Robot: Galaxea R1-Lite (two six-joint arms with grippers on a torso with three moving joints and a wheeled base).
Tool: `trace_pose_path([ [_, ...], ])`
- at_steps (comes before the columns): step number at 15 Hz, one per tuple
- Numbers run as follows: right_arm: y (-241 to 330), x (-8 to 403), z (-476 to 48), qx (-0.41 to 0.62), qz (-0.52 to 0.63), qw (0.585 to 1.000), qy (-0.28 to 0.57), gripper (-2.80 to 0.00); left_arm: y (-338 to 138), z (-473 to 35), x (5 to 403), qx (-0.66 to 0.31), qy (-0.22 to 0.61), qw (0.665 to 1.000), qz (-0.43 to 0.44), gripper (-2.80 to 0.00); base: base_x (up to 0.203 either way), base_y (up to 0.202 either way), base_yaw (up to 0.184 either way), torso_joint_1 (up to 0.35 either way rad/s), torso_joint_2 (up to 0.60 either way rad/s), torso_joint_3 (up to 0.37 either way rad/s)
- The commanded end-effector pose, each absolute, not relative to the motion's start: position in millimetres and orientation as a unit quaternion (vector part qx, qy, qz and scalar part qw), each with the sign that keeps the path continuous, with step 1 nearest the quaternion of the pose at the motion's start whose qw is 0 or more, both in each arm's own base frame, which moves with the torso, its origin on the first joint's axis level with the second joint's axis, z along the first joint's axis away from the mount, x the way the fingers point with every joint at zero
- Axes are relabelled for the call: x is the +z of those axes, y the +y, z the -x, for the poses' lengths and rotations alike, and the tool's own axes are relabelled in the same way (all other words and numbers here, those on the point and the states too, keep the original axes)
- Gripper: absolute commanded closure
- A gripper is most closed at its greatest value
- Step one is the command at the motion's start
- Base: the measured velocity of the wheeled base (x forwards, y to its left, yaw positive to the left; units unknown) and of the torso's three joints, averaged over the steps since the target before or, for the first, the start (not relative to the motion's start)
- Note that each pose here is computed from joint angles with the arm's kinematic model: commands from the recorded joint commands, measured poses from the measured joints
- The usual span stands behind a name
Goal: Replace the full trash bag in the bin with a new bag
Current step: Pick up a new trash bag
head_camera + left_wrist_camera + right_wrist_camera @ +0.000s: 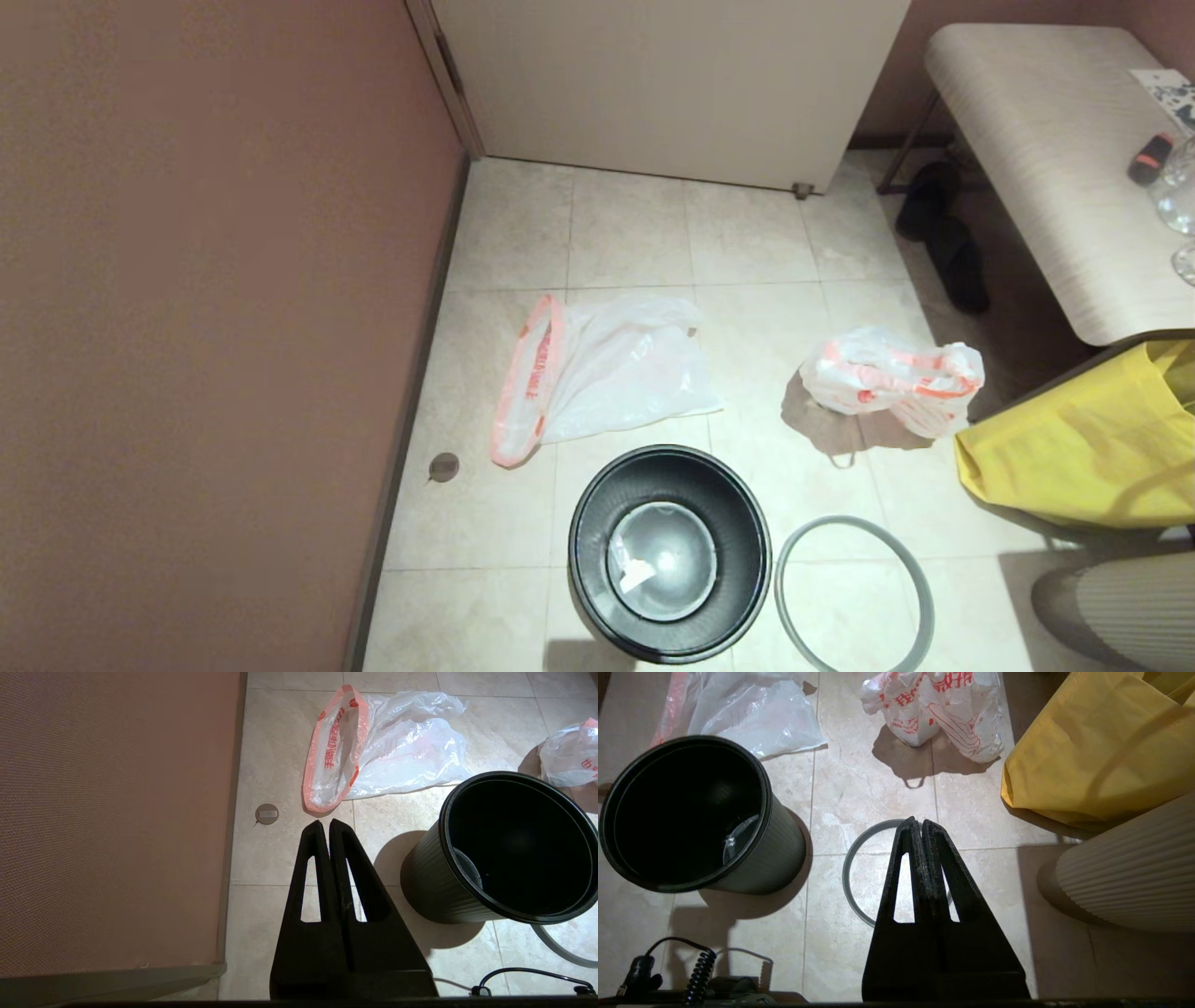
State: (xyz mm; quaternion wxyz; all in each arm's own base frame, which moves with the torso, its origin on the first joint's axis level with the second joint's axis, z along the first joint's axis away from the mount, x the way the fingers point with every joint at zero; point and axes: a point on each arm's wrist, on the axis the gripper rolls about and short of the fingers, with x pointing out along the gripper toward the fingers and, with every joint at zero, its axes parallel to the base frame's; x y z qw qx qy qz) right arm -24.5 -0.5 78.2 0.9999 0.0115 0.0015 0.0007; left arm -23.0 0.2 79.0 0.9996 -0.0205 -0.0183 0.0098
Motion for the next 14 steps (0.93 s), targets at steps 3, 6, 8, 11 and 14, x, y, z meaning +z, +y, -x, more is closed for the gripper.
trace_pose_path([
  [3, -0.6, 76.4, 23.6, 0.0, -0.016, 1.0, 0.005, 0.0, 0.2, 22.9, 79.1, 0.01, -0.018, 1.0, 0.021, 0.0, 0.0, 0.0, 0.0, 0.0, 0.0, 0.0],
  [6, -0.6, 76.4, 23.5, 0.0, -0.016, 1.0, 0.005, 0.0, 0.2, 22.9, 79.1, 0.01, -0.018, 1.0, 0.021, 0.0, 0.0, 0.0, 0.0, 0.0, 0.0, 0.0],
  [8, -0.6, 76.4, 23.6, 0.0, -0.016, 1.0, 0.005, 0.0, 0.2, 22.9, 79.1, 0.01, -0.018, 1.0, 0.021, 0.0, 0.0, 0.0, 0.0, 0.0, 0.0, 0.0],
  [11, -0.6, 76.4, 23.5, 0.0, -0.016, 1.0, 0.005, 0.0, 0.2, 22.9, 79.1, 0.01, -0.018, 1.0, 0.022, 0.0, 0.0, 0.0, 0.0, 0.0, 0.0, 0.0],
  [14, -0.6, 76.4, 23.6, 0.0, -0.016, 1.0, 0.005, 0.0, 0.3, 23.9, 82.6, 0.012, -0.018, 1.0, 0.011, 0.0, 0.0, 0.0, 0.0, 0.0, 0.0, 0.0],
])
